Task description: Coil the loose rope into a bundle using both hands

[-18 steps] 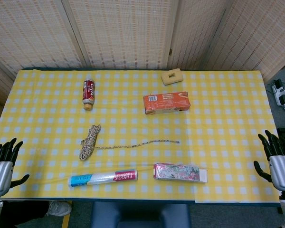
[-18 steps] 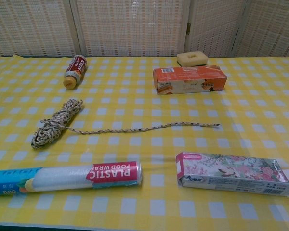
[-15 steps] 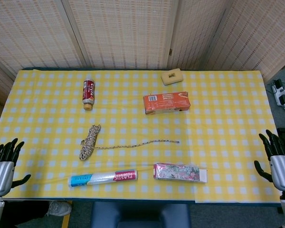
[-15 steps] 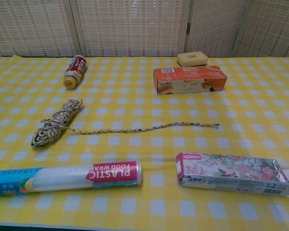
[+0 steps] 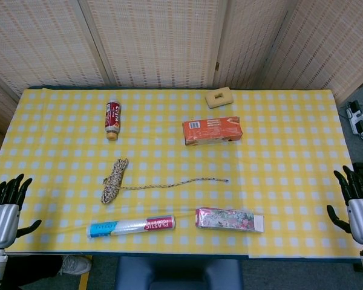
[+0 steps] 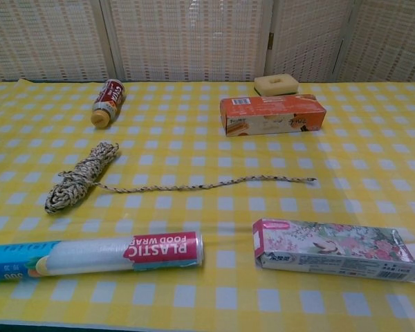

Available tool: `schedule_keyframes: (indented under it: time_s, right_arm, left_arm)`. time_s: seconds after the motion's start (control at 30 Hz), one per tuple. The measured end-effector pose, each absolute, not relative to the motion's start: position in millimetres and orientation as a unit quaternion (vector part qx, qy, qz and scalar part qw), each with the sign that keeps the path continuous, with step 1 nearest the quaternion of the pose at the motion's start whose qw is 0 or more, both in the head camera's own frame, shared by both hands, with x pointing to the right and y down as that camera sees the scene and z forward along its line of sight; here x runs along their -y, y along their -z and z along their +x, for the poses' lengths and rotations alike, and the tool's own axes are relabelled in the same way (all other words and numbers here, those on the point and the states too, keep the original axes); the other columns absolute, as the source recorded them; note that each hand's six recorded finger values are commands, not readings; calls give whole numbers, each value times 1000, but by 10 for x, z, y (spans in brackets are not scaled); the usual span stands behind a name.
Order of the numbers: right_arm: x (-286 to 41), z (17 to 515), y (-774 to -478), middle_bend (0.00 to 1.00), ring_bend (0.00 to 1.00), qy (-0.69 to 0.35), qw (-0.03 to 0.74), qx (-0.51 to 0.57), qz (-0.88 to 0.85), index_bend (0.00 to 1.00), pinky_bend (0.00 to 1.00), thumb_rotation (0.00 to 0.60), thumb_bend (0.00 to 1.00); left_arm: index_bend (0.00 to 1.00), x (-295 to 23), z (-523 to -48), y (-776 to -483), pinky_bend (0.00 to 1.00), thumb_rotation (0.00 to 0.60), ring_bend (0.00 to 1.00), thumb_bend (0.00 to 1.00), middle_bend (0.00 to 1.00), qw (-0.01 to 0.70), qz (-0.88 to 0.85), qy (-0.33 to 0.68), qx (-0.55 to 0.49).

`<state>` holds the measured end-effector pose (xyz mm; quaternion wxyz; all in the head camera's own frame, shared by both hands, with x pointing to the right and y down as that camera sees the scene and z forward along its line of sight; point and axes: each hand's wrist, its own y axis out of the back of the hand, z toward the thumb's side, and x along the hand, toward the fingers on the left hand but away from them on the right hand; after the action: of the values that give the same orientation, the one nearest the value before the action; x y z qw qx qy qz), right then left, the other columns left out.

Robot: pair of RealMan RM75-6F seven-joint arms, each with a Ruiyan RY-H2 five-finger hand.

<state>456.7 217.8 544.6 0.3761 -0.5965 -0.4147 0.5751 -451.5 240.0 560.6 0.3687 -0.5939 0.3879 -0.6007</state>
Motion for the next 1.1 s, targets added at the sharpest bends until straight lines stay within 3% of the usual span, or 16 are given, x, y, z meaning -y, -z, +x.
schedule_keyframes:
  time_s: [0.23,0.63,0.87,1.1]
  right_arm:
    - [-2161,4572,-5405,0,51,-574,382,413,-594,0,0,600,403]
    - [-2099,4528,-5329,0,30,-568,395,408,-596,0,0,600,403]
    - [-2123,4543,-5329,0,22,-571,392,407,-596,0,0,600,403]
    - [-2154,4571,-5358,0,18,-576,385,408,-595,0,0,600,403]
  left_arm:
    - [76,-2273,-4389,-5591,1,600,47,153,45,376,-614,569,-397]
    - [93,-1641,-3717,-5747,38,600,73,158,64,377,-710,471,-364]
    - [91,-1430,-3156,-6048,34,600,74,158,64,363,-753,451,-313]
    - [82,-1435,-2728,-6379,33,600,74,157,64,349,-770,454,-281]
